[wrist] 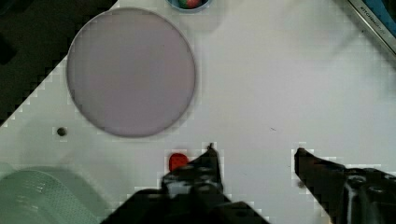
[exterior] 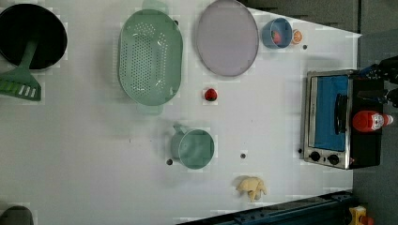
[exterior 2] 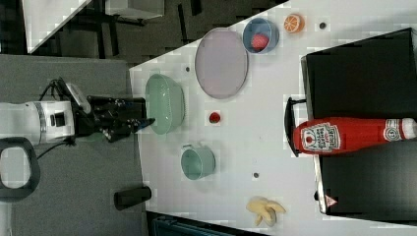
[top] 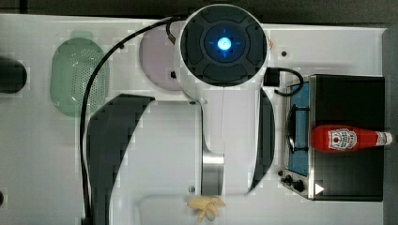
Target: Pick Ketchup from oven and place it on table.
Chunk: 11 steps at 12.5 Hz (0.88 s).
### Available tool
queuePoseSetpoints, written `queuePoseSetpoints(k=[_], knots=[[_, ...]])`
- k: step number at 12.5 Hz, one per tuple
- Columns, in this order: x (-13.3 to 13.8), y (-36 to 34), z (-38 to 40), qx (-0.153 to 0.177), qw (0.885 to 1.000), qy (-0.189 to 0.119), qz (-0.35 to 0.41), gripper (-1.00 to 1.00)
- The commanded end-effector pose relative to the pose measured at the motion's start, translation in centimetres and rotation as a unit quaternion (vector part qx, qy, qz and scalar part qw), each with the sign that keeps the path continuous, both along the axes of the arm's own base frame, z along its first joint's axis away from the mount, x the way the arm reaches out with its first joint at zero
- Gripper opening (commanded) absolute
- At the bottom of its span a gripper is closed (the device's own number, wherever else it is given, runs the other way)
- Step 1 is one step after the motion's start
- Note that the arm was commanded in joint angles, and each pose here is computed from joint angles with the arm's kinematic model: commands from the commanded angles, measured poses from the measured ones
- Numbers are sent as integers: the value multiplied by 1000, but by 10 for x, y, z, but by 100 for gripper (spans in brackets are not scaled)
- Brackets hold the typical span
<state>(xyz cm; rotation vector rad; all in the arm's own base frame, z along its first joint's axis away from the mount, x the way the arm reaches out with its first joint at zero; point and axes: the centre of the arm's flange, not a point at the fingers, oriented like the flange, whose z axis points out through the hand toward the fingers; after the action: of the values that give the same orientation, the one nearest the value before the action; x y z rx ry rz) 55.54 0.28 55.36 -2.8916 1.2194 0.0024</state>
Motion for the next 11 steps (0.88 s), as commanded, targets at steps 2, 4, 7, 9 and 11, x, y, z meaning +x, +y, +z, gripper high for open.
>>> queuePoseSetpoints(k=[2, 4, 7, 9, 11], knots=[[-107, -40, 99, 1, 999, -20, -51, 80], [-107, -48, 98, 0, 998, -22, -58, 100], [-105, -97, 96, -1, 994, -36, -102, 100], [-101, -148, 86, 4, 988, -48, -149, 100], [-102, -202, 62, 9, 979, -35, -199, 100]])
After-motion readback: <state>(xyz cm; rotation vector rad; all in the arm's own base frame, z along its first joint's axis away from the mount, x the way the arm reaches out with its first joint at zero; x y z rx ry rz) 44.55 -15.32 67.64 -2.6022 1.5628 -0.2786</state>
